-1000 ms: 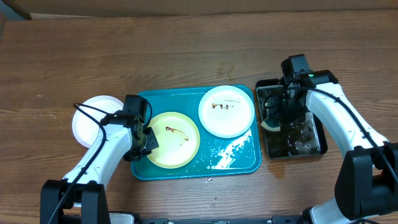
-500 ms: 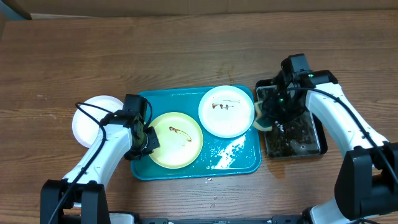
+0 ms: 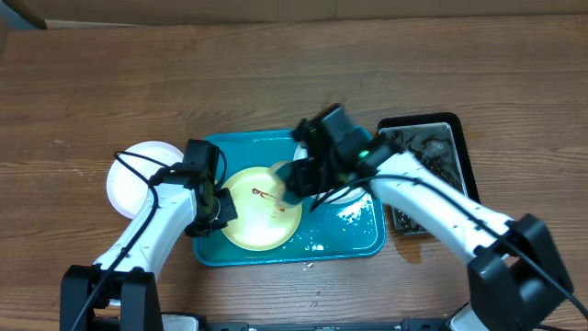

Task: Clean dirty plates on tray and stack at the side
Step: 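Scrub the yellow plate with the sponge in the right gripper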

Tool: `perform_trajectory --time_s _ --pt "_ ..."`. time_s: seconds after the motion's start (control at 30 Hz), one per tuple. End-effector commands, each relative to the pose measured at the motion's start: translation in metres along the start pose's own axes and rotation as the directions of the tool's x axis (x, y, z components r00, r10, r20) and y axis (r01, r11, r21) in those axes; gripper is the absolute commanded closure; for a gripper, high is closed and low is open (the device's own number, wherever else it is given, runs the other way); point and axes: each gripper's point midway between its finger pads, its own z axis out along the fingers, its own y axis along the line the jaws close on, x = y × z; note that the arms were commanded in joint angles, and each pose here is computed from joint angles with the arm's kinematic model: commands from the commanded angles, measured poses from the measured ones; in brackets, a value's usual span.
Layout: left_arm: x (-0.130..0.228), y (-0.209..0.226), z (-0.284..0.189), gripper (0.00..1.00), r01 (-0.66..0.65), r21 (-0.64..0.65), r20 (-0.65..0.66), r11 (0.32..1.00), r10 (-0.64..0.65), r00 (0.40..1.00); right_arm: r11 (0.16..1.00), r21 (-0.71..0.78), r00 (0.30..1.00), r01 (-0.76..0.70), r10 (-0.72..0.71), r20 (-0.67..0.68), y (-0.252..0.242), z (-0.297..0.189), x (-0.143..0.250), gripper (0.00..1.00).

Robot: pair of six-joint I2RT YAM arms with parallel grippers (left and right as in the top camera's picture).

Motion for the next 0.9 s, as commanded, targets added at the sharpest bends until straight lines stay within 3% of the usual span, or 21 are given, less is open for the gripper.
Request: perform_trajectory --time_s 0.0,0.47,0.77,0.87 --pt "0.002 -0.008 0.000 0.96 -0.049 0.001 -0.003 0.999 0.049 0.999 0.997 0.000 0.997 -0.075 0.075 -0.006 0.005 0.021 0.001 0.96" --pt "0.012 -0.015 0.000 0.96 -0.090 -0.002 -0.023 0.996 0.090 0.996 0.999 -0.027 0.999 -0.018 0.016 -0.045 0.016 0.072 0.015 0.96" --pt "0.013 -0.017 0.000 0.96 -0.082 0.004 -0.027 0.997 0.082 0.996 0.997 0.016 0.993 -0.077 0.078 -0.090 -0.010 0.106 0.026 0.96" --pt "0.014 -0.016 0.000 0.96 -0.073 0.000 -0.034 0.997 0.073 0.997 0.980 0.122 0.983 -0.156 0.166 -0.077 -0.034 0.107 0.029 0.96"
